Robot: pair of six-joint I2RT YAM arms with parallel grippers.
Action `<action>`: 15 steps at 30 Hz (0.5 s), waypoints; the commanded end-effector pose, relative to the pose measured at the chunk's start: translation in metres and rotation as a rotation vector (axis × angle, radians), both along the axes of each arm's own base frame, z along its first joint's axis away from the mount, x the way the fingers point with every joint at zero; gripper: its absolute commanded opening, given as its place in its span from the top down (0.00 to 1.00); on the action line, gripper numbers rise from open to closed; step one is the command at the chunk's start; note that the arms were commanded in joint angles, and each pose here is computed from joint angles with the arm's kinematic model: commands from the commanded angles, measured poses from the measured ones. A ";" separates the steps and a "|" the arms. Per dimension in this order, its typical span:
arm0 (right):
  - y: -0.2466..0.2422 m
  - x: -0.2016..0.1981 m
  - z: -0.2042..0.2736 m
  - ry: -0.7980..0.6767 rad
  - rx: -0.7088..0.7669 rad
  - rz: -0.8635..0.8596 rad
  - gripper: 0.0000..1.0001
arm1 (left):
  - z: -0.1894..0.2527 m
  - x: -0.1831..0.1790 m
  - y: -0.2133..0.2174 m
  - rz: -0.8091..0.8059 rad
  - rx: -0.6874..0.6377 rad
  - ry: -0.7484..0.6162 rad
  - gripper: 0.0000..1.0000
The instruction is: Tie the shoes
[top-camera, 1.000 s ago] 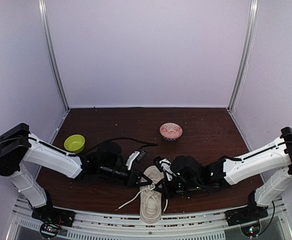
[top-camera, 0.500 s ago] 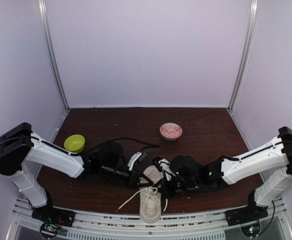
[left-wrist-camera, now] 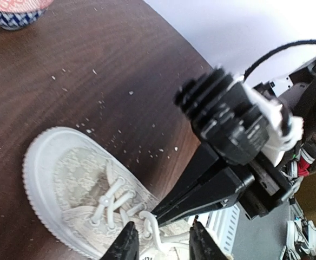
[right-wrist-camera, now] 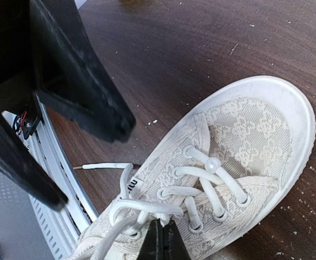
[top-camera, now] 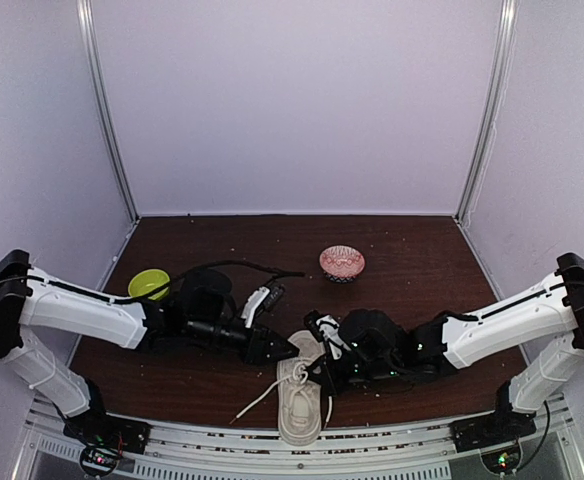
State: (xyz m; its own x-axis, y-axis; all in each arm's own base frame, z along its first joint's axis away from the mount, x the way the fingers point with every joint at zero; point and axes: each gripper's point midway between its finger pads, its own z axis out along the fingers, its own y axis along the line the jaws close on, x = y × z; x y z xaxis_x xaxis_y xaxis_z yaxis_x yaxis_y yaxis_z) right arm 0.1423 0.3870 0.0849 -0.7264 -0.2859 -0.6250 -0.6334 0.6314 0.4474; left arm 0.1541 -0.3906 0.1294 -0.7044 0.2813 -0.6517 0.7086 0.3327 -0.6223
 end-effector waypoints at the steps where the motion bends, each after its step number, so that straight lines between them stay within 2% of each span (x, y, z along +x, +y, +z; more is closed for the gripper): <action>1: 0.004 0.004 0.002 -0.013 0.021 -0.001 1.00 | -0.005 0.014 0.016 0.073 0.055 -0.040 0.64; 7: 0.005 0.004 0.004 -0.013 0.027 -0.002 1.00 | -0.026 0.015 0.016 0.069 0.123 0.016 0.75; 15: 0.005 0.003 0.003 -0.010 0.028 0.000 1.00 | -0.028 0.006 0.003 -0.011 0.086 0.048 0.77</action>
